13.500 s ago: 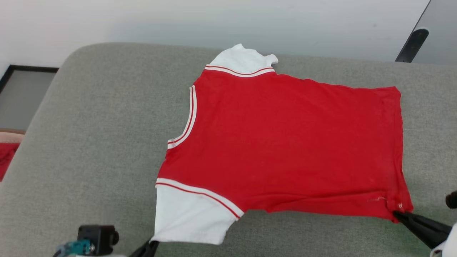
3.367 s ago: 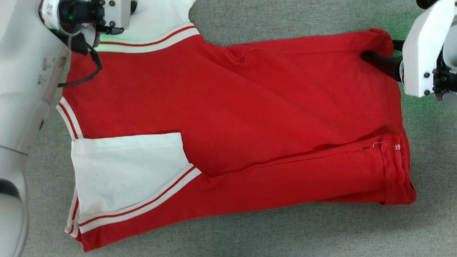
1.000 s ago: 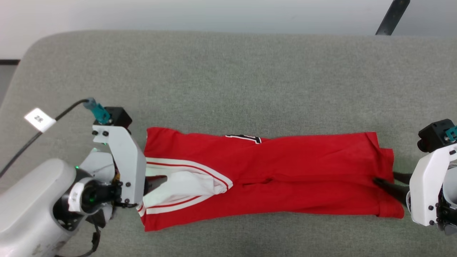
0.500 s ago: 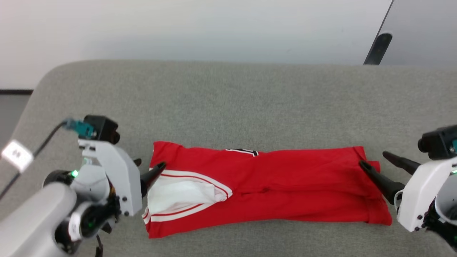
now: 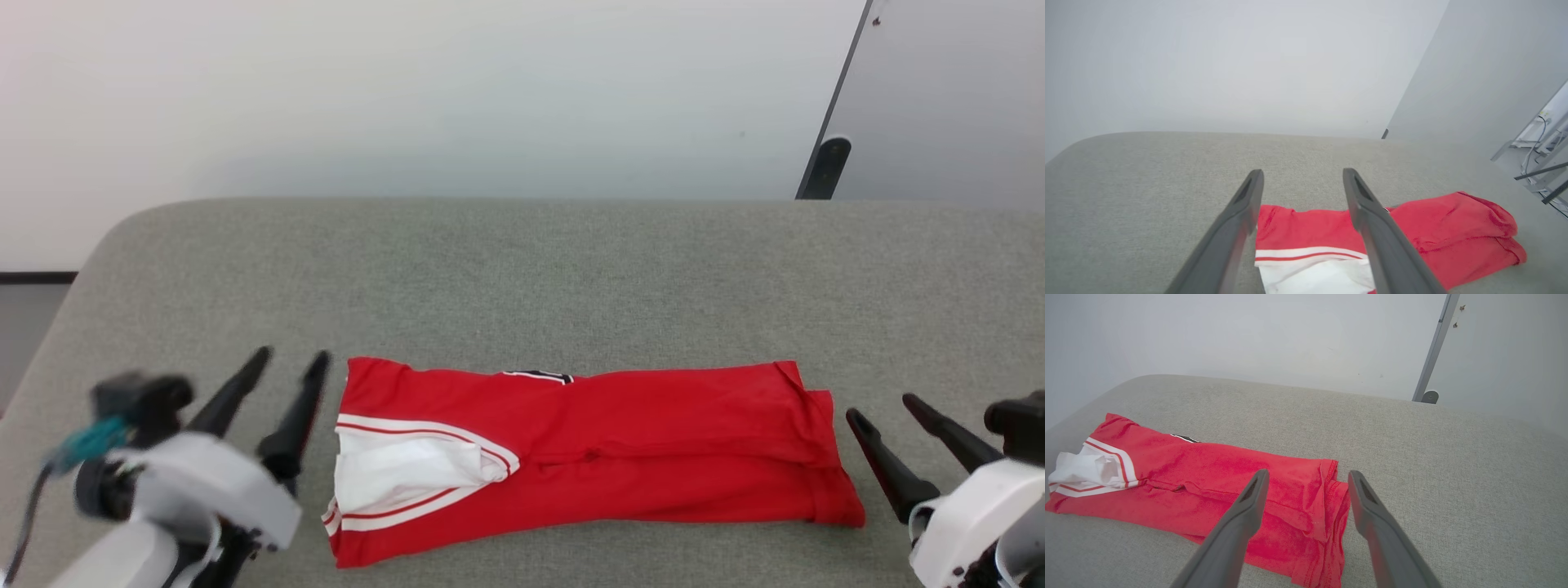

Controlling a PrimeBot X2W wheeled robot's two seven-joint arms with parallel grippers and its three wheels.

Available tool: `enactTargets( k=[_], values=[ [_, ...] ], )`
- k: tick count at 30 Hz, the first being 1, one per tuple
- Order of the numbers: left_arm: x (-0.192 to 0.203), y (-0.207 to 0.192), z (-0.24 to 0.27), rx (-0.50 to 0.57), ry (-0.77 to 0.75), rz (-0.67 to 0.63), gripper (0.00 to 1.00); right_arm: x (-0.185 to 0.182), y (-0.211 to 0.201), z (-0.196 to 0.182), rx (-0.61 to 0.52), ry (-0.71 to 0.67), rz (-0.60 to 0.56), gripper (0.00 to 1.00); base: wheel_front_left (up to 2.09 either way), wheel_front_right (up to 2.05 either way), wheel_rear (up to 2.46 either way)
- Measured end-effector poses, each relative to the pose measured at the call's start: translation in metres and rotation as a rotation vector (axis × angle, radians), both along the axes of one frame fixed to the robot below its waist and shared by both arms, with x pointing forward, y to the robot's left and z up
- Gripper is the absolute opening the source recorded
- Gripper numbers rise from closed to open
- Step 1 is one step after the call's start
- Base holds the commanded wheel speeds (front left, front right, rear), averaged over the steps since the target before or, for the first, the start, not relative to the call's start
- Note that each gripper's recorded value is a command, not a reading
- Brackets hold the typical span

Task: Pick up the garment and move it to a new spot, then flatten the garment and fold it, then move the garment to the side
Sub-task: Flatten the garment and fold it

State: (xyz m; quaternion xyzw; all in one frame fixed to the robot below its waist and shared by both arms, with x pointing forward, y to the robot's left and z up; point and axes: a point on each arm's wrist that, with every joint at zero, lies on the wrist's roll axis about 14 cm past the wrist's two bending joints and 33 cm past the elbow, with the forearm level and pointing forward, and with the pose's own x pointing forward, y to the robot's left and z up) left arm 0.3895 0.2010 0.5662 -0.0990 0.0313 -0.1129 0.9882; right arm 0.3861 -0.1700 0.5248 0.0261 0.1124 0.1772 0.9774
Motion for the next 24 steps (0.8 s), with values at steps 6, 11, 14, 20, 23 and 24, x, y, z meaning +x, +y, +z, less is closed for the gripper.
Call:
enactTargets(
  k=[6, 11, 14, 20, 23, 24],
  values=[
    [-0.015, 0.027, -0.02, -0.05, -0.035, 0.118, 1.0, -0.004, -0.018, -0.009, -0.012, 0.023, -0.05, 1.0, 0.0, 0.0, 0.0],
    [-0.019, 0.052, -0.012, -0.068, -0.107, 0.223, 1.0, 0.0, -0.025, -0.023, -0.028, 0.09, -0.066, 1.0, 0.0, 0.0, 0.0],
    [-0.029, 0.06, -0.019, -0.082, -0.119, 0.269, 1.0, 0.004, -0.026, -0.036, -0.042, 0.158, -0.062, 1.0, 0.0, 0.0, 0.0],
    [-0.043, 0.07, -0.031, -0.076, -0.131, 0.314, 1.0, 0.017, -0.022, -0.06, -0.074, 0.306, -0.038, 1.0, 0.0, 0.0, 0.0],
    [-0.048, 0.073, -0.036, -0.084, -0.133, 0.334, 1.0, 0.026, -0.022, -0.073, -0.092, 0.381, -0.033, 1.0, 0.0, 0.0, 0.0],
    [-0.049, 0.073, -0.039, -0.09, -0.132, 0.339, 1.0, 0.028, -0.022, -0.077, -0.098, 0.405, -0.03, 1.0, 0.0, 0.0, 0.0]
  ],
)
